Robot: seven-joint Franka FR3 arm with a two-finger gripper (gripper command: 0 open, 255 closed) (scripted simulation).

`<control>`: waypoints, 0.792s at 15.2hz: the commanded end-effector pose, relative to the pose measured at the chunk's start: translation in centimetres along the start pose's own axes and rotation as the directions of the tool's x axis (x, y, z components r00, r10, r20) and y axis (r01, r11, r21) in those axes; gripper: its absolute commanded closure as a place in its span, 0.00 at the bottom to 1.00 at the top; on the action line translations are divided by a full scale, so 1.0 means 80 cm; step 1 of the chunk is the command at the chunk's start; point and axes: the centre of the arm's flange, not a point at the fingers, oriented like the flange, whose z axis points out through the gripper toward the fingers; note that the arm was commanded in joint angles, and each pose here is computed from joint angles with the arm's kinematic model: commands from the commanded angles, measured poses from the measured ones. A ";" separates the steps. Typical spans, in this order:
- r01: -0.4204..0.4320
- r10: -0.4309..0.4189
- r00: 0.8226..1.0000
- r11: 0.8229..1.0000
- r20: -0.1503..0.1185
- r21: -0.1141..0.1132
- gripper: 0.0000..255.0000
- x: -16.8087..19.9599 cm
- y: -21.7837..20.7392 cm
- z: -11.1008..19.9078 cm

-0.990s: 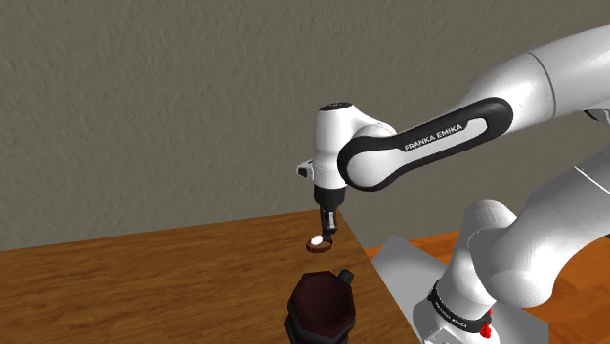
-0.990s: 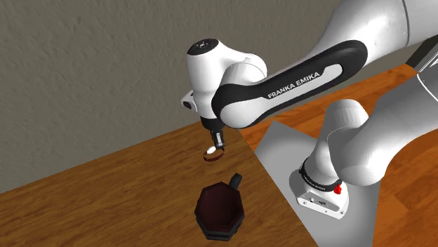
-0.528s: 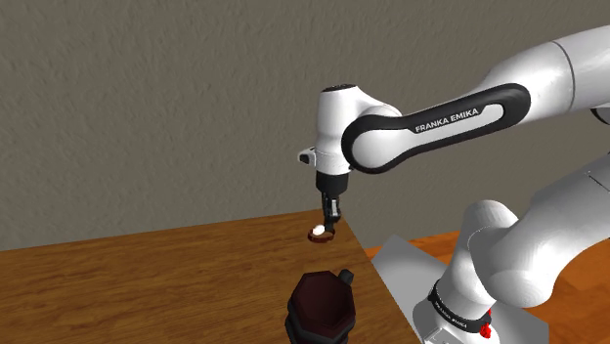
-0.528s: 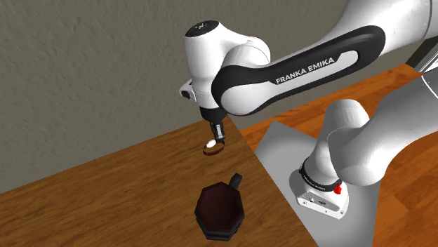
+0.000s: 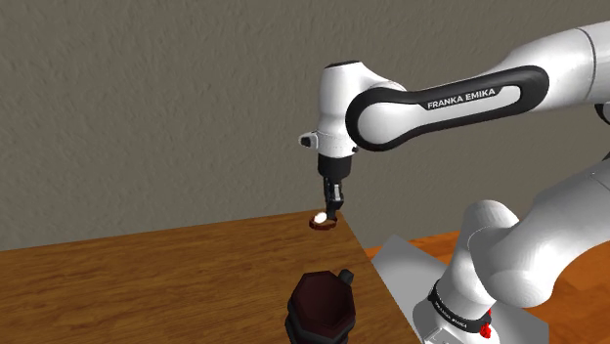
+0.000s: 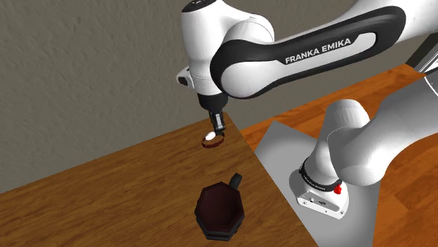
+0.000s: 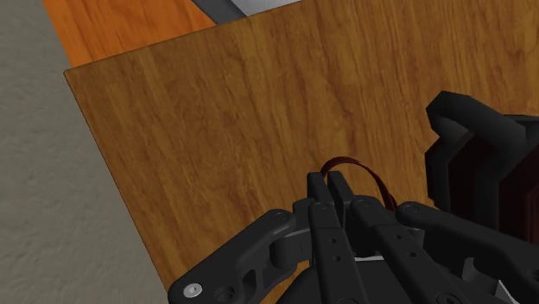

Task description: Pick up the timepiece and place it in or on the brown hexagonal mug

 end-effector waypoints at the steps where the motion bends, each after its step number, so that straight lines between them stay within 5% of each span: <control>1: 0.000 0.000 1.000 1.000 0.000 0.000 1.00 -0.002 -0.002 -0.013; 12: 0.000 0.000 1.000 1.000 0.000 0.000 1.00 -0.007 -0.009 -0.085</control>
